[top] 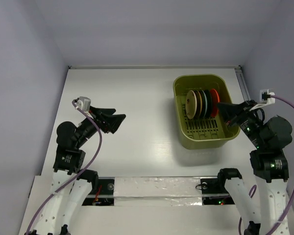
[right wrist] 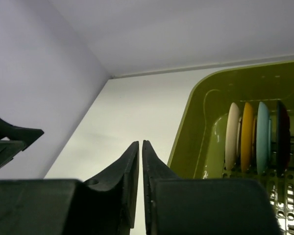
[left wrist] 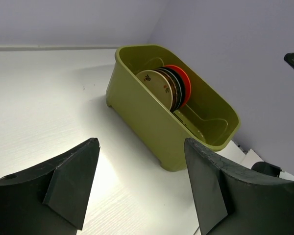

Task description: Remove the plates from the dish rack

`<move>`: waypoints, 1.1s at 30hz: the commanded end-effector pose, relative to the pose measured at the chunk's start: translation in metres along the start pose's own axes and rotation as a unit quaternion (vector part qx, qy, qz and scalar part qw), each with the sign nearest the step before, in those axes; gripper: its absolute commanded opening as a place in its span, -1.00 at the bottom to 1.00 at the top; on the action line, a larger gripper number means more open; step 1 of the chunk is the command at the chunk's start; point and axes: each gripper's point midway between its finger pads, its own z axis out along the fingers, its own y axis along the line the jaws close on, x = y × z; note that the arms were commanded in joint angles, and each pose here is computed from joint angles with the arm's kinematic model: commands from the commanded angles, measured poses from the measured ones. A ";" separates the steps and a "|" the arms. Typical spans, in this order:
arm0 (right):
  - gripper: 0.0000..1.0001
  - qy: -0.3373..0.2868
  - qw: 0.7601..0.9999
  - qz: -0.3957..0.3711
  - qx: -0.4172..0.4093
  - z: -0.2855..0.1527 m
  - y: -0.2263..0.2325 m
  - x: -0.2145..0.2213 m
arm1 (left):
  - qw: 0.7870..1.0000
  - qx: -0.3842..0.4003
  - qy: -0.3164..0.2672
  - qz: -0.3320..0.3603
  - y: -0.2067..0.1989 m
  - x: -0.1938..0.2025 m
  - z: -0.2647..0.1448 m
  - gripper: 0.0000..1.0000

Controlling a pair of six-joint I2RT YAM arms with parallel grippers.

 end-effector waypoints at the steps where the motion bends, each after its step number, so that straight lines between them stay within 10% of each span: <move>1: -0.79 -0.013 0.998 -0.001 -0.059 0.007 0.025 -0.010 | 1.000 0.011 -0.004 0.020 -0.006 -0.008 0.002 0.33; 7: -0.88 0.029 0.999 -0.002 0.019 0.049 0.014 0.009 | 1.000 -0.004 -0.002 0.003 0.001 -0.005 0.004 0.14; 13: -0.91 0.088 0.989 -0.048 0.113 0.092 -0.006 0.045 | 0.998 -0.050 0.027 -0.002 0.021 0.006 0.007 -1.00; 20: -0.85 0.123 0.955 -0.124 0.239 0.123 -0.054 0.065 | 0.995 -0.095 0.042 -0.011 0.044 0.010 0.015 -1.00; 23: -0.50 0.139 0.938 -0.151 0.278 0.134 -0.070 0.073 | 0.992 -0.116 0.049 -0.013 0.052 0.014 0.013 -0.97; 28: -0.08 0.159 0.912 -0.186 0.330 0.143 -0.093 0.087 | 0.991 -0.122 0.045 -0.012 0.054 0.012 0.011 -0.77; 33: -0.09 0.184 0.887 -0.221 0.360 0.155 -0.110 0.103 | 0.992 -0.117 0.044 -0.015 0.054 0.011 0.011 -0.32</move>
